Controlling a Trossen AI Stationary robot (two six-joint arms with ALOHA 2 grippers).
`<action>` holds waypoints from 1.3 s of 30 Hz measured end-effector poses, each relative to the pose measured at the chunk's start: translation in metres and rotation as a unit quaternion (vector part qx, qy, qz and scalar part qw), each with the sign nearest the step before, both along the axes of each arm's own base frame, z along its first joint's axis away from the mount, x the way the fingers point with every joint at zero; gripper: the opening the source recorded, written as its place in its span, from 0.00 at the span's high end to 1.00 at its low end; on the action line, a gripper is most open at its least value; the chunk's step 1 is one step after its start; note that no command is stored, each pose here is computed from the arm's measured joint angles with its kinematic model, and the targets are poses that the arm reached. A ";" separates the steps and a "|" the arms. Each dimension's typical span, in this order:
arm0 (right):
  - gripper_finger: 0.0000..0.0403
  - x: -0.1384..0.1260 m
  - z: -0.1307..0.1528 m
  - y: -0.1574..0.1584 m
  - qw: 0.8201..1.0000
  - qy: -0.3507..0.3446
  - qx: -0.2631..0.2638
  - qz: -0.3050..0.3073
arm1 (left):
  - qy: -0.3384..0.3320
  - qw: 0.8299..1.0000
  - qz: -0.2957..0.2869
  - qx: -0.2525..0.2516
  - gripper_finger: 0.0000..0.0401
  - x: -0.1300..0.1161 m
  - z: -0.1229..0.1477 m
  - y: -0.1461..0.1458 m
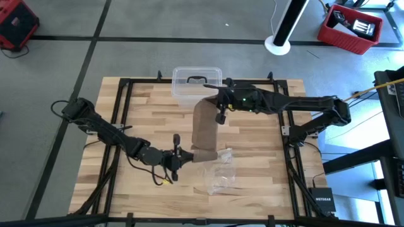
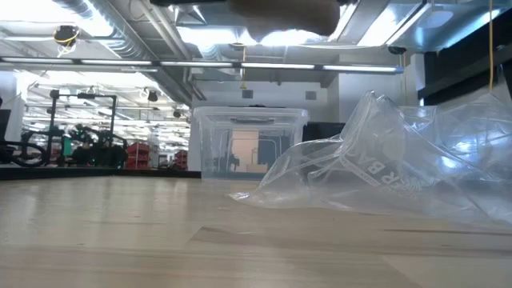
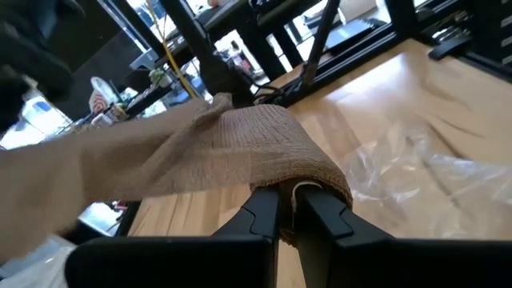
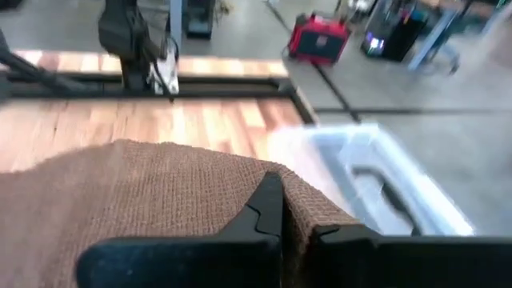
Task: Roll bandage
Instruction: Roll the brown bandage
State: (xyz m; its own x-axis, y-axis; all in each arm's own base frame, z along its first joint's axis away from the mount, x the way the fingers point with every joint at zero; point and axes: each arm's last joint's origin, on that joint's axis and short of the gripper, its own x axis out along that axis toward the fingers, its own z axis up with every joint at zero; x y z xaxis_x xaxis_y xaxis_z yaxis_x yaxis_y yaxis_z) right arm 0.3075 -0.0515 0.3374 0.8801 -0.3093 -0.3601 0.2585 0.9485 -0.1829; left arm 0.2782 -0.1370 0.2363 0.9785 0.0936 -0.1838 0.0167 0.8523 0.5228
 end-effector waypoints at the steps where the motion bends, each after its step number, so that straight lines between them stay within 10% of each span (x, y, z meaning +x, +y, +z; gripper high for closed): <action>1: 0.98 -0.001 -0.007 -0.002 1.000 0.007 0.006 0.001 | -0.001 1.000 -0.001 0.000 0.96 0.000 0.001 -0.001; 10: 0.91 -0.007 -0.061 -0.001 0.996 0.069 0.049 0.026 | -0.025 0.999 -0.014 -0.018 0.96 0.003 0.018 -0.010; 25: 0.37 0.001 -0.081 -0.001 0.990 0.107 0.092 0.026 | 0.069 0.982 0.069 -0.159 0.96 0.009 -0.014 0.005; 39: 0.30 0.013 -0.106 -0.004 0.983 0.140 0.118 0.001 | 0.162 0.939 0.123 -0.276 0.96 0.012 -0.051 0.009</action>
